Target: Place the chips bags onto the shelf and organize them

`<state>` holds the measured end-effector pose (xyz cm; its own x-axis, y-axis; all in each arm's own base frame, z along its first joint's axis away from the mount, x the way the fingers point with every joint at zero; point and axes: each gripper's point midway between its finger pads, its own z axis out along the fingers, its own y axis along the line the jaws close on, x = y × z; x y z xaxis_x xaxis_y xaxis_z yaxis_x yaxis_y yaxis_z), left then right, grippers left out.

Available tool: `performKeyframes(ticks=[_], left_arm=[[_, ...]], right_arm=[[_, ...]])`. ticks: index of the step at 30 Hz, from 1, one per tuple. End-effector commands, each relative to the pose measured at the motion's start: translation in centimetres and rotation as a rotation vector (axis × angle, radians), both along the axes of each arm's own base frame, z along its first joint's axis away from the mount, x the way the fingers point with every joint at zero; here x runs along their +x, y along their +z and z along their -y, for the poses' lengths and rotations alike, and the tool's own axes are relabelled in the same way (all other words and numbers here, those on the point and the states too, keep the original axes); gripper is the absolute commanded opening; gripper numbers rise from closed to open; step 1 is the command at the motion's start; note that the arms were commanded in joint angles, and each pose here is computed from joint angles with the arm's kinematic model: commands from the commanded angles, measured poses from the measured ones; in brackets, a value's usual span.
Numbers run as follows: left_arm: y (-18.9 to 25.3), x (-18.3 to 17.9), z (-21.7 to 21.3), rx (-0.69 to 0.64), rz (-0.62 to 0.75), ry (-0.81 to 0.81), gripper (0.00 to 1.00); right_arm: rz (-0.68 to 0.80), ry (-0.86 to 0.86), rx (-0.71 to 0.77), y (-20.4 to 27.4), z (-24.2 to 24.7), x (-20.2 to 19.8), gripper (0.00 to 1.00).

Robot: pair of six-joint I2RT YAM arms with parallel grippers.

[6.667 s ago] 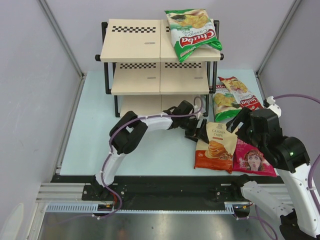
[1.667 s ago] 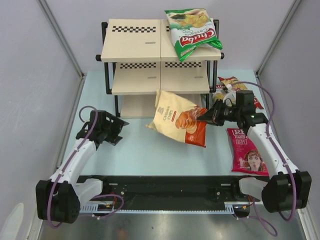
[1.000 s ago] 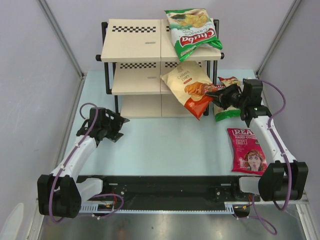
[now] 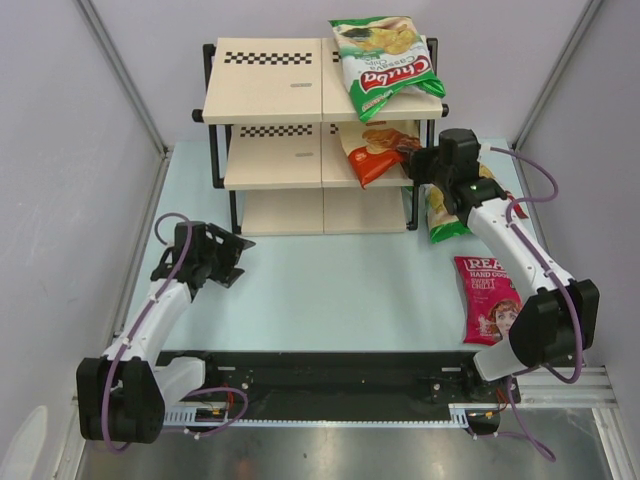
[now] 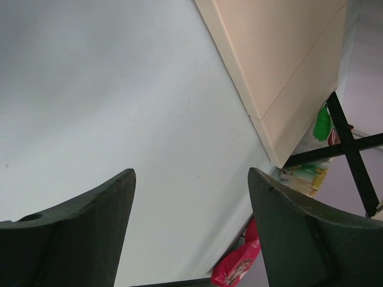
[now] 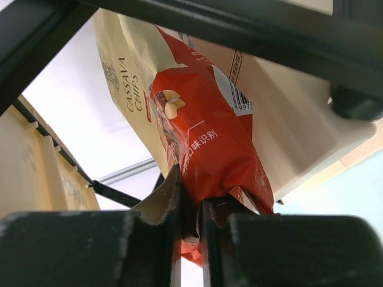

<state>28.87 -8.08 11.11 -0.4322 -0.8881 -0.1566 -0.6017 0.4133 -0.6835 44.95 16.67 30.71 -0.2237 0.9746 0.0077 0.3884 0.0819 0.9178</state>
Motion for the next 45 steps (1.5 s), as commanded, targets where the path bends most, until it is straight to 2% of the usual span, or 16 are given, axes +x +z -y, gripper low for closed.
performKeyframes(ticks=[1,2,5,6,7,10,13,15,16,19,21,24,31,35,42,45], left_arm=[[0.0,-0.4,-0.5,0.009,0.011,0.006,0.8],[-0.1,-0.4,-0.5,0.01,0.009,0.007,0.8],[-0.3,-0.5,-0.5,0.007,0.004,0.008,0.8],[-0.3,-0.5,-0.5,0.004,0.006,0.009,0.8],[-0.5,-0.6,-0.4,-0.005,-0.003,0.012,0.8],[0.0,-0.2,-0.2,-0.011,0.013,0.004,0.8],[0.6,0.6,-0.2,-0.005,0.031,-0.002,0.8],[0.8,1.0,-0.2,-0.005,0.038,-0.004,0.8],[0.9,1.1,-0.1,-0.008,0.041,-0.007,0.8],[1.0,1.3,-0.1,-0.009,0.044,-0.008,0.8],[1.0,1.3,-0.1,-0.008,0.044,-0.011,0.8],[1.2,1.4,-0.2,-0.001,0.047,-0.009,0.8],[1.1,1.2,-0.3,0.009,0.047,-0.009,0.8],[0.9,1.3,-0.3,0.01,0.044,-0.009,0.8],[1.3,2.0,-0.3,0.013,0.051,-0.012,0.8],[1.4,2.3,-0.2,0.01,0.05,-0.016,0.8]], right_arm=[[0.071,-0.051,0.074,3.8,-0.3,0.7,0.21],[0.071,-0.049,0.078,4.0,-0.5,0.6,0.25],[0.082,-0.046,0.077,4.3,-0.5,0.6,0.47],[0.075,-0.044,0.088,4.3,-0.6,0.6,0.59],[0.061,-0.039,0.092,4.1,-0.4,0.4,0.64],[0.068,-0.028,0.089,4.7,-0.1,-0.1,0.73],[0.071,-0.016,0.081,5.0,0.3,-0.5,0.74],[0.065,0.002,0.09,4.8,0.1,-0.4,0.7],[0.069,0.008,0.097,4.9,-0.1,-0.4,0.63],[0.09,0.058,0.115,5.2,-1.4,-0.2,0.53],[0.092,0.082,0.123,5.0,-2.1,0.0,0.52],[0.096,0.11,0.128,4.7,-2.8,0.3,0.42],[0.086,0.17,0.13,4.2,-3.7,0.0,0.04],[0.063,0.141,0.111,4.1,-2.9,-0.5,0.02],[0.026,-0.049,0.056,4.0,0.4,-1.4,0.0],[0.011,-0.074,0.066,3.7,0.6,-1.3,0.0]])
